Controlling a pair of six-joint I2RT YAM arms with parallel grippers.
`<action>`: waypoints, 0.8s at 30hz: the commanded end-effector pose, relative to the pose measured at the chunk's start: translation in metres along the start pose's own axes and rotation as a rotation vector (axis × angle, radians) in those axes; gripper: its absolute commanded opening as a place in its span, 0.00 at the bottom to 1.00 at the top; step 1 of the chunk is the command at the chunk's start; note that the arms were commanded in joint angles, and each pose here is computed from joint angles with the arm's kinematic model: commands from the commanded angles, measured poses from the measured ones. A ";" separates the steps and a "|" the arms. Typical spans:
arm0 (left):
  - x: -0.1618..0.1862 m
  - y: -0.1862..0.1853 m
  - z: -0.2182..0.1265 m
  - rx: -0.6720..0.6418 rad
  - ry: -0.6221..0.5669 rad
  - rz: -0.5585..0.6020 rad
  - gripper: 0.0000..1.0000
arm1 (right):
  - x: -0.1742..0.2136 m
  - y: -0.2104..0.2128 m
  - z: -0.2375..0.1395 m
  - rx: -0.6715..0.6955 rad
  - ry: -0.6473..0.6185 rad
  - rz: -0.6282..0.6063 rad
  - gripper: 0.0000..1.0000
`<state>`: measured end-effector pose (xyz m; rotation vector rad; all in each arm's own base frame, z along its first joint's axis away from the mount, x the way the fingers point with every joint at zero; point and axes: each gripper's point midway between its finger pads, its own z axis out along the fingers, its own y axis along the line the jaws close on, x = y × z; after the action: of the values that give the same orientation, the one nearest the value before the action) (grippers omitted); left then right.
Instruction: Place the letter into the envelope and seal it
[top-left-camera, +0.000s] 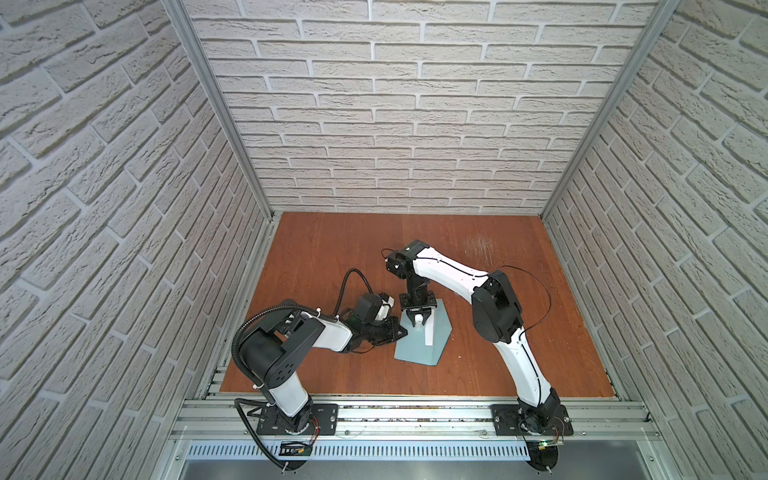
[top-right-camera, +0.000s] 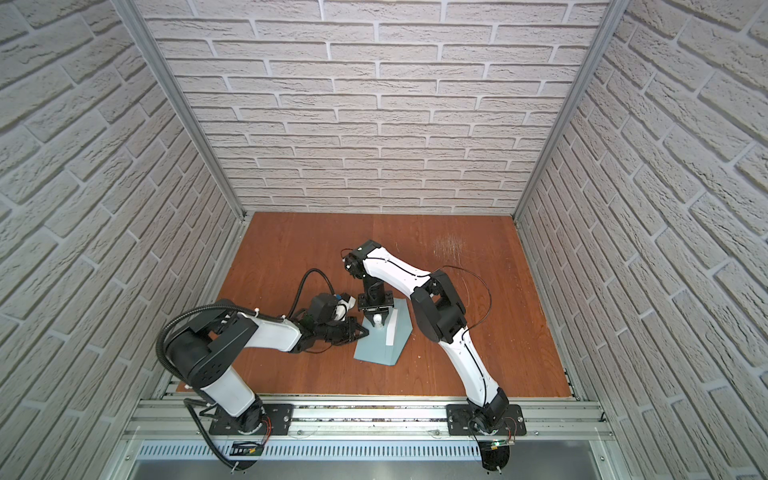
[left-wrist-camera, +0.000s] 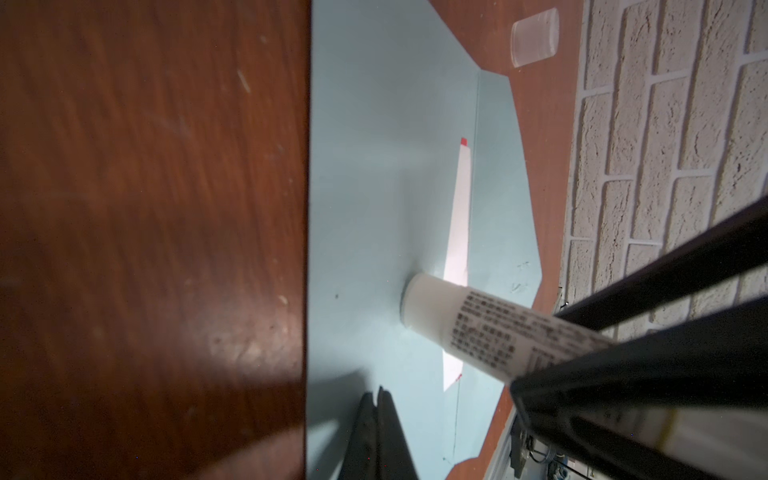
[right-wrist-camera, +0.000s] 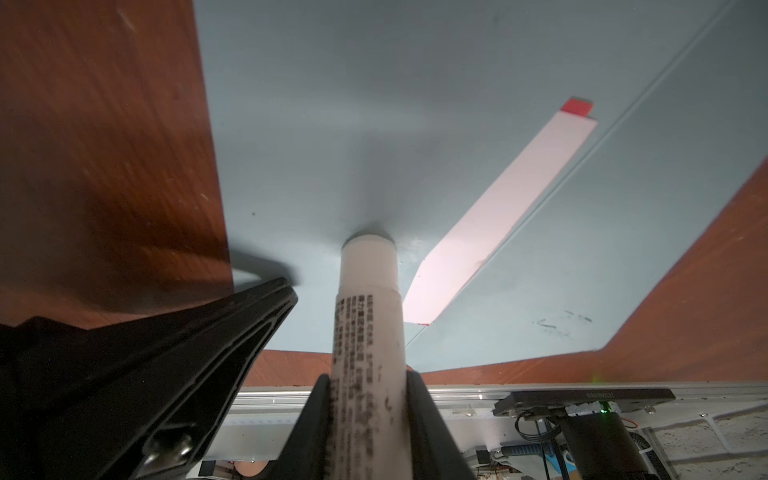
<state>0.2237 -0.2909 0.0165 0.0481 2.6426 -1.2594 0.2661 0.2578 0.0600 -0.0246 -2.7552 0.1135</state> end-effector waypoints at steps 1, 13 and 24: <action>0.025 0.049 0.001 -0.173 0.068 -0.079 0.00 | -0.020 -0.026 0.046 0.148 0.037 0.036 0.05; 0.025 0.050 0.001 -0.174 0.069 -0.080 0.00 | -0.028 -0.031 0.059 0.150 0.049 0.054 0.05; 0.025 0.050 -0.001 -0.177 0.066 -0.079 0.00 | -0.016 -0.036 0.002 0.104 -0.065 0.050 0.05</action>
<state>0.2244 -0.2903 0.0164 0.0446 2.6425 -1.2601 0.2589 0.2421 0.0598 -0.0672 -2.6999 0.1516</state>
